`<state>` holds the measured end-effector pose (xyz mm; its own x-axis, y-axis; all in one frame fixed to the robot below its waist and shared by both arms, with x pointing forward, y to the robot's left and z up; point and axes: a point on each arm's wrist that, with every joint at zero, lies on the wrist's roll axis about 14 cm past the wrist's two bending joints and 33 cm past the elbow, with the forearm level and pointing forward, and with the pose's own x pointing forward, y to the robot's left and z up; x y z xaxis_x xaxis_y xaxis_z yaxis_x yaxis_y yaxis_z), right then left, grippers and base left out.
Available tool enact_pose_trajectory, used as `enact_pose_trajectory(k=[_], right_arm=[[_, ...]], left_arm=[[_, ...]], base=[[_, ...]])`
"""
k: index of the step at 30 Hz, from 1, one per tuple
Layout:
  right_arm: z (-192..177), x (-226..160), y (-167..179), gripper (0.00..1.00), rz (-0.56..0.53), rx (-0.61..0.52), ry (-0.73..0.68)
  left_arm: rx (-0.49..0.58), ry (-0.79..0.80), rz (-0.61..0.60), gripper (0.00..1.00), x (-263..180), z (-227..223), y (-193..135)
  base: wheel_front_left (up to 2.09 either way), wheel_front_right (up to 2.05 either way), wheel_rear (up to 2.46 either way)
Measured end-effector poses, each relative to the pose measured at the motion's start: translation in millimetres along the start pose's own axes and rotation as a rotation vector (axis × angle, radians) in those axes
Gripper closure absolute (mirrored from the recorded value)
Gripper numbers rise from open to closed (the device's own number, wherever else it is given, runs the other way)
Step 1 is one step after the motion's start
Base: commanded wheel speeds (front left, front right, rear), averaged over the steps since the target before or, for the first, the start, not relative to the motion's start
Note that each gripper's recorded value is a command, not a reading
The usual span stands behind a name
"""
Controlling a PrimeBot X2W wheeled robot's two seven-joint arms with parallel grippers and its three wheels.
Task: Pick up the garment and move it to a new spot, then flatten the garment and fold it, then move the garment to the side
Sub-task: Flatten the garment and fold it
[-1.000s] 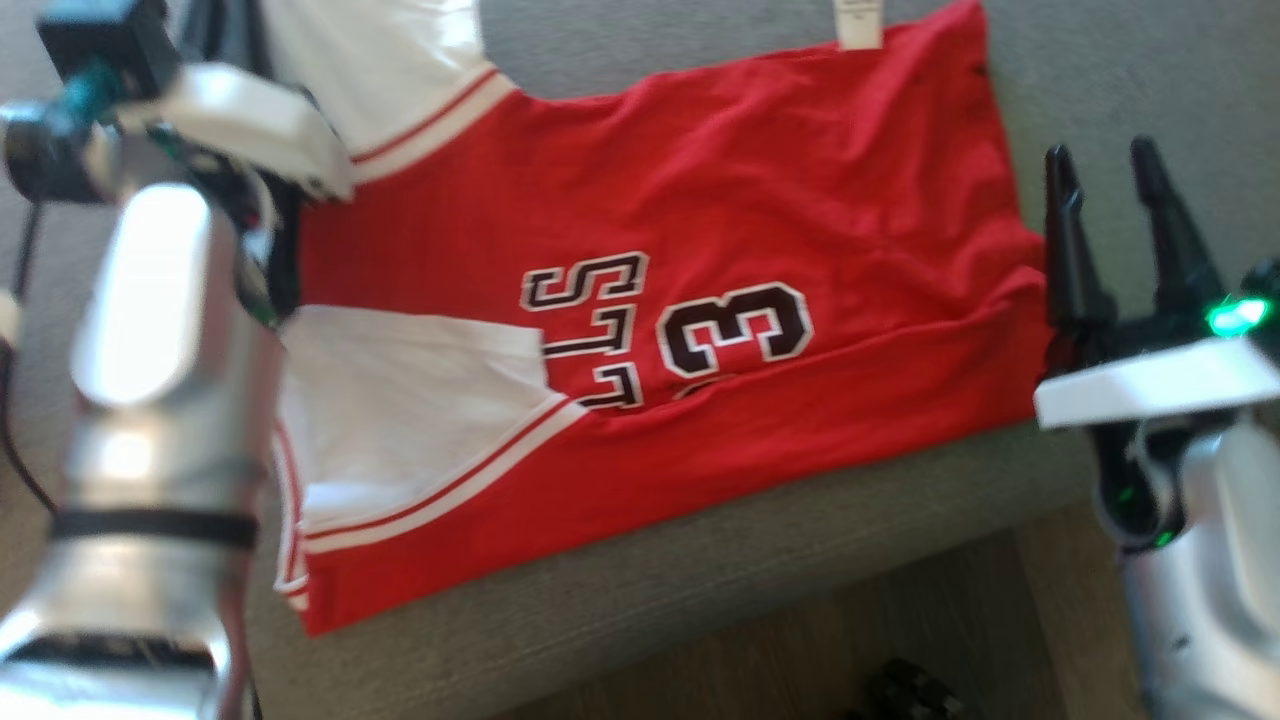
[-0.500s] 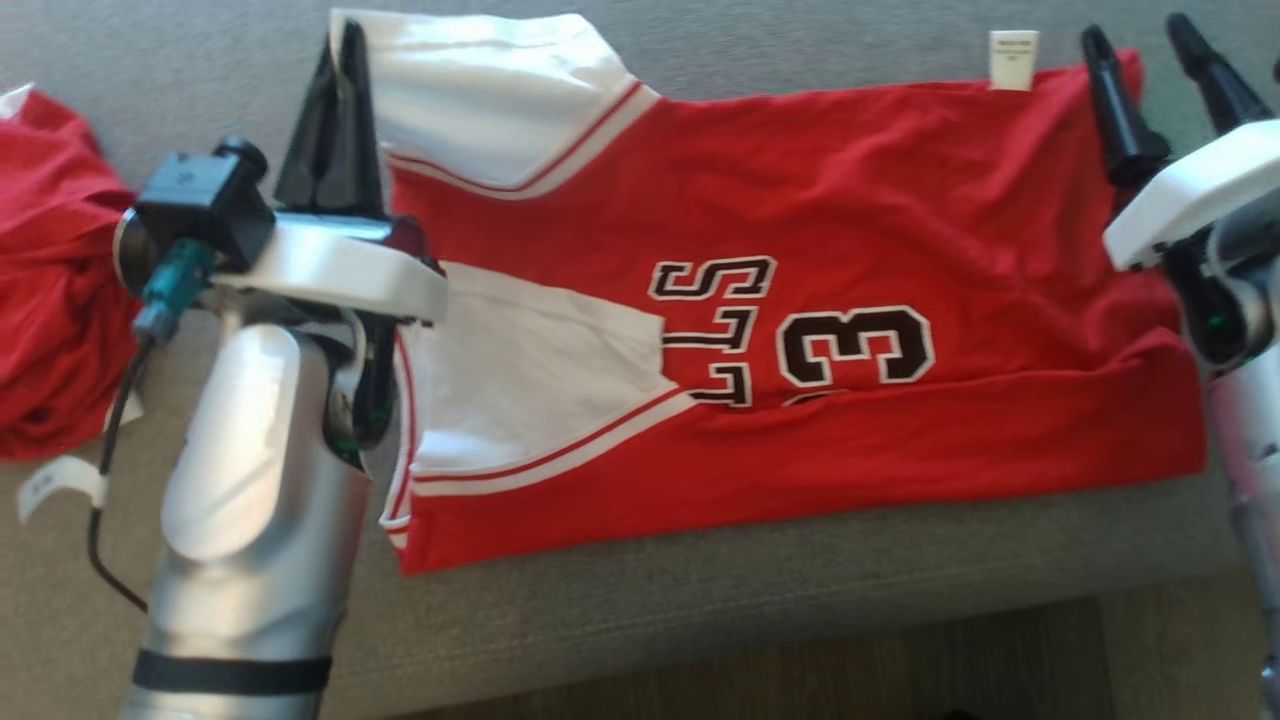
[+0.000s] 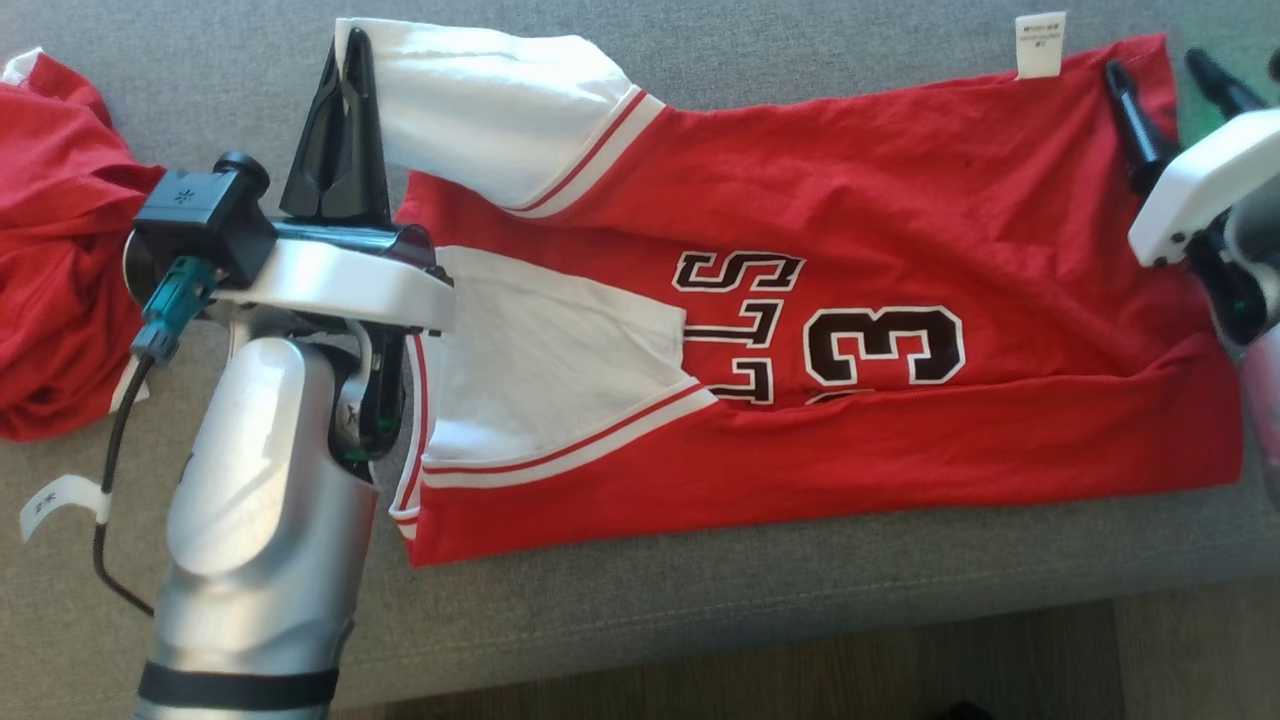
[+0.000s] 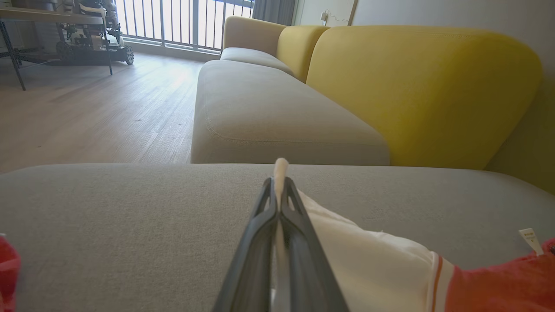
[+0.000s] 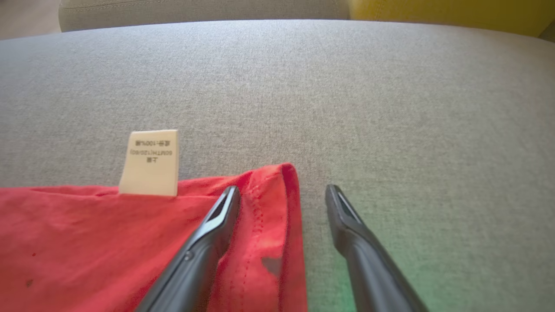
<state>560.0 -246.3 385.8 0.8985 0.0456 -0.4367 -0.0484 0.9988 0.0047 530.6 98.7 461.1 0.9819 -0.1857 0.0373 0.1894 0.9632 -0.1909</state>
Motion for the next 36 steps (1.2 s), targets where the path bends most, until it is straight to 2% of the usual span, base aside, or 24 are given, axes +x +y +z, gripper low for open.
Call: enact_pose_trajectory(k=[7, 14, 15, 16, 17, 22, 27, 36], right_arm=[[3.4, 10.7, 1.5, 0.0, 0.019, -0.071, 0.005], [5.7, 19.3, 1.4, 0.0, 0.03, -0.096, 0.011], [5.7, 20.3, 2.2, 0.1, 0.034, -0.098, 0.014], [5.5, 21.0, 3.4, 0.96, 0.039, -0.101, 0.016], [4.5, 21.2, 5.4, 1.0, 0.049, -0.112, 0.02], [2.1, 20.8, 12.5, 1.0, 0.077, -0.122, 0.024], [4.0, 15.0, 1.4, 1.0, 0.058, -0.135, 0.005], [29.6, -2.7, -8.8, 1.0, 0.034, -0.146, -0.114]], left_arm=[[0.004, 0.01, 0.001, 1.0, 1.3, -5.3, 1.6], [0.008, 0.021, 0.006, 1.0, -0.3, -8.9, 4.5], [0.009, 0.023, 0.007, 1.0, -0.6, -9.5, 4.8], [0.009, 0.025, 0.007, 1.0, -1.1, -10.0, 5.1], [0.01, 0.027, 0.009, 1.0, -1.4, -10.5, 5.5], [0.01, 0.026, 0.013, 1.0, -1.8, -9.7, 6.5], [0.011, 0.022, 0.022, 1.0, -1.7, -6.7, 8.9], [0.012, 0.007, 0.014, 1.0, -3.2, 5.0, 2.4]], base=[[0.0, 0.0, 0.0], [0.0, 0.0, 0.0], [0.0, 0.0, 0.0], [0.0, 0.0, 0.0], [0.0, 0.0, 0.0], [0.0, 0.0, 0.0], [0.0, 0.0, 0.0], [0.0, 0.0, 0.0]])
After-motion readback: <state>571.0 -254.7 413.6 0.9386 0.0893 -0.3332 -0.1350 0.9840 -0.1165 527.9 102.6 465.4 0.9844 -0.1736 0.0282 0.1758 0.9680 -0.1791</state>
